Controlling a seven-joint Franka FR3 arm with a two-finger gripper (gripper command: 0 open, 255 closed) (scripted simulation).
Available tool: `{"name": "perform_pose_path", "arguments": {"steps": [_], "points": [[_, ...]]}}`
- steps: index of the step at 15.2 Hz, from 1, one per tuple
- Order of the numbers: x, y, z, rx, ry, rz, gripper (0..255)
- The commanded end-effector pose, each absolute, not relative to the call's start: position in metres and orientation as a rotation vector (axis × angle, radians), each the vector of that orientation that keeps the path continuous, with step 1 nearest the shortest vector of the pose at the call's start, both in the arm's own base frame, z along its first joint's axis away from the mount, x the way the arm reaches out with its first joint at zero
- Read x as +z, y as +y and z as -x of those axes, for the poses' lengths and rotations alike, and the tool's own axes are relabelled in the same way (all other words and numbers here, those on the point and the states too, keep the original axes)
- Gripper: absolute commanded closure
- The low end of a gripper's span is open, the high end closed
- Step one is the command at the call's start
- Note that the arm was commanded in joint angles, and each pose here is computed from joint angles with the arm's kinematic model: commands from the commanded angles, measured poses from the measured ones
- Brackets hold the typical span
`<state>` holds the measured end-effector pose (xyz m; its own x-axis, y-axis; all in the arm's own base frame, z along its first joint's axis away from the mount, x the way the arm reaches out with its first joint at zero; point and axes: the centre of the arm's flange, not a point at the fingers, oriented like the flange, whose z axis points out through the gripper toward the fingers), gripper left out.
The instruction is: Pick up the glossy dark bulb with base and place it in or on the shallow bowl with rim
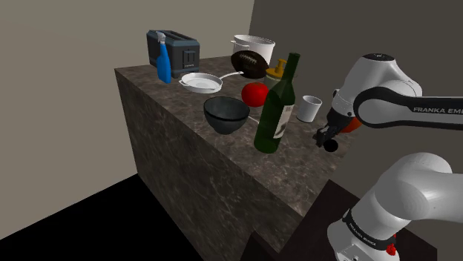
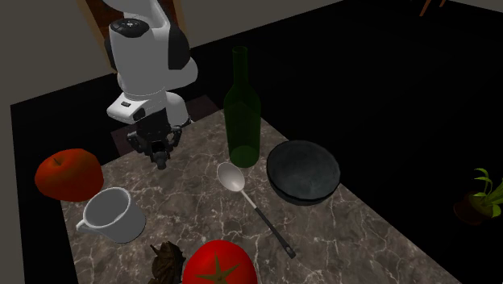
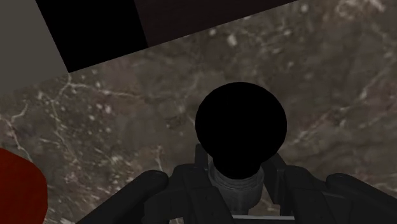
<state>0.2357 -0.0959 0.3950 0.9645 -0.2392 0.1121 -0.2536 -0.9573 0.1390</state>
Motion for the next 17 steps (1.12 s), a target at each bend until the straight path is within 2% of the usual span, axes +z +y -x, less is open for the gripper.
{"name": "perform_pose_path", "arguments": {"steps": [1,17], "points": [[0.395,-0.096,-0.236,0.141,-0.374,-2.962,255],[0.479,-0.096,-0.236,0.141,-0.374,-2.962,255]]}}
